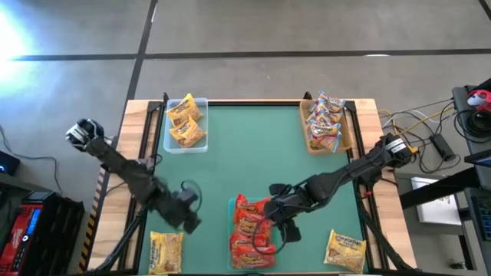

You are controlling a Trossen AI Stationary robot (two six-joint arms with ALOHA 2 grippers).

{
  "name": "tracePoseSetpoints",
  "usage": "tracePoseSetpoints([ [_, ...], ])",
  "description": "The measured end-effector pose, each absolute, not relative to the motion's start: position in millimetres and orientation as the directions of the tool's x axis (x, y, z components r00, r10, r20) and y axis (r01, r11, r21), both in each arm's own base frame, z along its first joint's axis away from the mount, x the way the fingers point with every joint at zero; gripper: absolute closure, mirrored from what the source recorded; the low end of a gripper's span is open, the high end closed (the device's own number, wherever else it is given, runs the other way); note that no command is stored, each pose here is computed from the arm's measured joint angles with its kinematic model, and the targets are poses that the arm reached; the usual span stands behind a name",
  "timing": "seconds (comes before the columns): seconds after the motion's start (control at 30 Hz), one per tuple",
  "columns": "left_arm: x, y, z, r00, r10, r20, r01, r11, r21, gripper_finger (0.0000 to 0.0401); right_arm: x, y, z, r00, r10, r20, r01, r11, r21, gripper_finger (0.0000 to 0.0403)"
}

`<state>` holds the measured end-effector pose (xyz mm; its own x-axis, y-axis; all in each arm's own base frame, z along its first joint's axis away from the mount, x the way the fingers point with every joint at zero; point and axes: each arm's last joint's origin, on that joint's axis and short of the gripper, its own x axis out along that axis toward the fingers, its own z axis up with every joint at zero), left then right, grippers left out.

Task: Sort Maruchan noodles
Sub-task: Put the yellow noodle pack into the transparent bin

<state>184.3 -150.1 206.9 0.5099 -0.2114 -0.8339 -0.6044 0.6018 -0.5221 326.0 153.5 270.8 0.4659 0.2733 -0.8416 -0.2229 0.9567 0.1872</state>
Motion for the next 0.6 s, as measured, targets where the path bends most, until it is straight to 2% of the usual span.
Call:
tracePoseSetpoints([
  [0.13,160,-188,208,0.34,-0.245,-0.908,-0.72,0.553,-0.42,0.0235,327,151,271,0.468,0.27,-0.842,-0.216,0.958,0.187,0.0223],
  [0.3,127,-227,210,0.021,-0.244,-0.97,-0.858,0.494,-0.143,0.0235,328,150,271,0.47,0.268,-0.841,-0.224,0.958,0.18,0.0223],
  [0.37,121,-238,210,-0.067,-0.238,-0.969,-0.876,0.479,-0.057,0.0235,328,149,271,0.472,0.267,-0.84,-0.227,0.958,0.176,0.0223],
  [0.47,121,-251,207,-0.129,-0.252,-0.959,-0.879,0.476,-0.007,0.0235,329,148,271,0.473,0.265,-0.84,-0.225,0.958,0.175,0.0223],
  [0.6,125,-260,198,-0.189,-0.243,-0.952,-0.853,0.52,0.036,0.0235,329,148,271,0.475,0.265,-0.839,-0.224,0.959,0.175,0.0223],
])
